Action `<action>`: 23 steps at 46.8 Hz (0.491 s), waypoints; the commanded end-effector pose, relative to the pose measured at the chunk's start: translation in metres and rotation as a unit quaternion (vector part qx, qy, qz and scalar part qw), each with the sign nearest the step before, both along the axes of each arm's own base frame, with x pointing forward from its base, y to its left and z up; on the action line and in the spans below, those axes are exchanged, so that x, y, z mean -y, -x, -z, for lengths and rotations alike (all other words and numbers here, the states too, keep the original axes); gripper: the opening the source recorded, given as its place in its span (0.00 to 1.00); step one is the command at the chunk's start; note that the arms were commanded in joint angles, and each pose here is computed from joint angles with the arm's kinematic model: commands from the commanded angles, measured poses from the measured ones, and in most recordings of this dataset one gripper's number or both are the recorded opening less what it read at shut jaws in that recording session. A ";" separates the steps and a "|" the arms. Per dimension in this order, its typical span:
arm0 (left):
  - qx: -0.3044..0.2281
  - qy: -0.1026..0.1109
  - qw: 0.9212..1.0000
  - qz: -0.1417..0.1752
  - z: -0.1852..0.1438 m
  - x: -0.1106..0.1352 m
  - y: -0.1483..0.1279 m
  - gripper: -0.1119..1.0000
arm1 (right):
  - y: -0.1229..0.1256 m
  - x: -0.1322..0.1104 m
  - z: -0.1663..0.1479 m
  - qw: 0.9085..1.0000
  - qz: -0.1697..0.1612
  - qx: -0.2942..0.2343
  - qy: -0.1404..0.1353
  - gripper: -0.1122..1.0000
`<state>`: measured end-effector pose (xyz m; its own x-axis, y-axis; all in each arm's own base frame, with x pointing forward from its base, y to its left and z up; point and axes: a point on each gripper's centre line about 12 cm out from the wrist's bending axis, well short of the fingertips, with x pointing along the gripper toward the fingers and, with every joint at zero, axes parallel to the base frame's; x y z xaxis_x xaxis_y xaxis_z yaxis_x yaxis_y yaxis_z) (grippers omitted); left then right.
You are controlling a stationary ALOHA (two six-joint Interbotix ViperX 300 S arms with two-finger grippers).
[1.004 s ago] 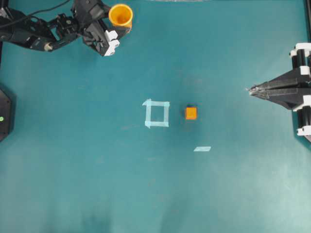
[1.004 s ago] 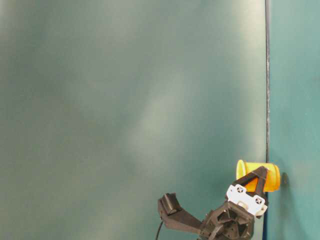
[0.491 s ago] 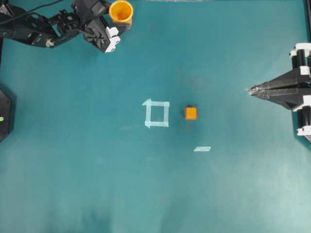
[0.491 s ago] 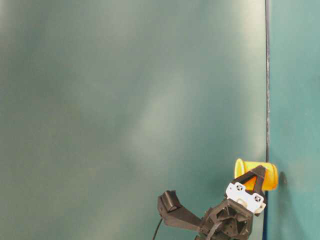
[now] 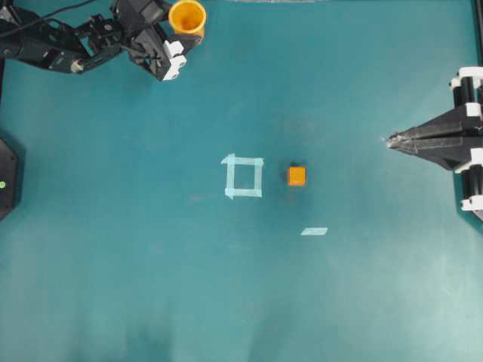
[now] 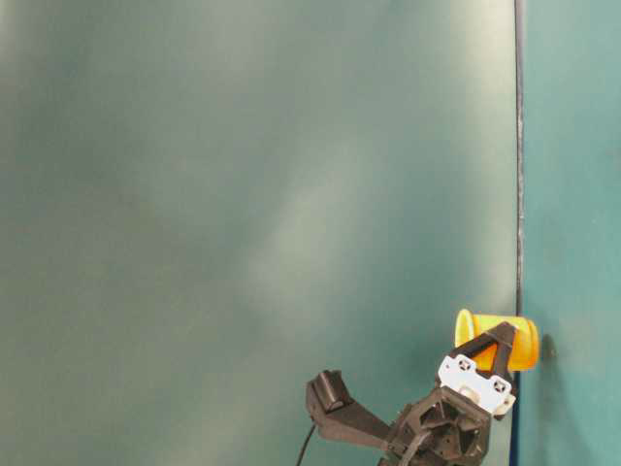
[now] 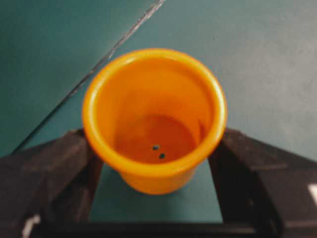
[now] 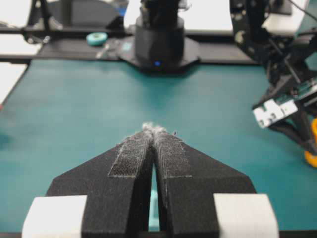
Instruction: Move the cup backward with left arm.
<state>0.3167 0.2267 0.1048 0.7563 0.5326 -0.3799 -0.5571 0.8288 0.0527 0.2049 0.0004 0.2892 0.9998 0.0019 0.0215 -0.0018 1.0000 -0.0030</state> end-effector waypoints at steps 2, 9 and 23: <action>0.013 -0.011 1.000 0.000 -0.010 -0.004 -0.003 0.68 | -0.003 0.000 -0.012 1.000 0.000 0.015 0.002 0.10; 0.013 -0.011 1.000 -0.001 -0.010 -0.004 -0.003 0.68 | -0.003 0.000 -0.012 1.000 0.000 0.015 0.001 0.10; 0.012 -0.010 1.000 0.000 -0.010 -0.003 -0.003 0.68 | -0.003 0.000 -0.012 1.000 0.000 0.015 0.002 0.10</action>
<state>0.3167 0.2266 0.1046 0.7564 0.5315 -0.3813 -0.5559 0.8295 0.0535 0.2049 0.0004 0.2892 0.9998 0.0023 0.0215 -0.0022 1.0000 -0.0045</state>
